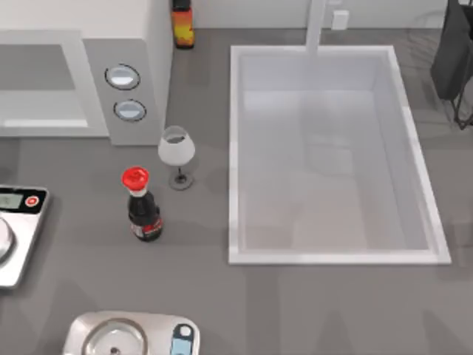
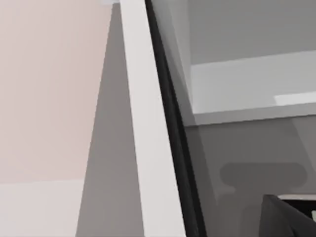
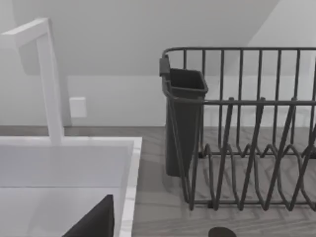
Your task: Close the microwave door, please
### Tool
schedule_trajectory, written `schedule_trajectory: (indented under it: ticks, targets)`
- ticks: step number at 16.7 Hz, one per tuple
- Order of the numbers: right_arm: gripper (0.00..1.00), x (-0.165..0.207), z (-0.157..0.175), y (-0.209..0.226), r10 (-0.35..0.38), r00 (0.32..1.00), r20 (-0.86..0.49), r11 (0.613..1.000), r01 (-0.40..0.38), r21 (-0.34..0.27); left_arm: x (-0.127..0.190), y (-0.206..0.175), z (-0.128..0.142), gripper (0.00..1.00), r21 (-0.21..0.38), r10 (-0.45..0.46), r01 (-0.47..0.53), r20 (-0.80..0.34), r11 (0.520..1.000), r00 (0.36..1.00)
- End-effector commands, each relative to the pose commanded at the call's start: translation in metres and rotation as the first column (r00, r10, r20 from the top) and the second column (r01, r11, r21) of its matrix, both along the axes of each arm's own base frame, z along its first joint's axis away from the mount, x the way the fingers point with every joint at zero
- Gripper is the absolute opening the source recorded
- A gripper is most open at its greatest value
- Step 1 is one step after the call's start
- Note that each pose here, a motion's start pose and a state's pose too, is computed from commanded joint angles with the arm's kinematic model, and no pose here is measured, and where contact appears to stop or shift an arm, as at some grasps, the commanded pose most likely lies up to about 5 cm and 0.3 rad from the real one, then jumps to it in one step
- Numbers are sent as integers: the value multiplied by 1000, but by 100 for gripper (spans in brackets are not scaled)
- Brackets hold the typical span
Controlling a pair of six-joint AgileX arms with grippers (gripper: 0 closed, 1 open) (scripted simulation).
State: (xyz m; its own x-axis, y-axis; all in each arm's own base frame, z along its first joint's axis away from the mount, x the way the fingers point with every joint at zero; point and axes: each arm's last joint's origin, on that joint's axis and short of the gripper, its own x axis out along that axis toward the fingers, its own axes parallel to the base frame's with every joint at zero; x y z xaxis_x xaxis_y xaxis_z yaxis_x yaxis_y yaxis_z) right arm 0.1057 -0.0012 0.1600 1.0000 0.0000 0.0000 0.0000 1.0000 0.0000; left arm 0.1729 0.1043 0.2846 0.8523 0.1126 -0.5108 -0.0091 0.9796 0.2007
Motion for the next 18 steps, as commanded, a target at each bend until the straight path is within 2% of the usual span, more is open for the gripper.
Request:
schedule_trajectory:
  ticks: [4, 9, 12, 18]
  targets:
    - [100, 0, 0, 0, 0, 1000, 0, 1000, 0, 0, 25, 83, -8, 0, -78, -8, -5, -162, 997, 987]
    - [100, 0, 0, 0, 0, 1000, 0, 1000, 0, 0, 23, 163, -34, 0, -178, -26, -16, -229, 984, 973]
    - [100, 0, 0, 0, 0, 1000, 0, 1000, 0, 0, 20, 179, -41, 0, -197, -29, -18, -233, 980, 972]
    - [100, 0, 0, 0, 0, 1000, 0, 1000, 0, 0, 21, 179, -46, 0, -199, -31, -17, -237, 980, 971]
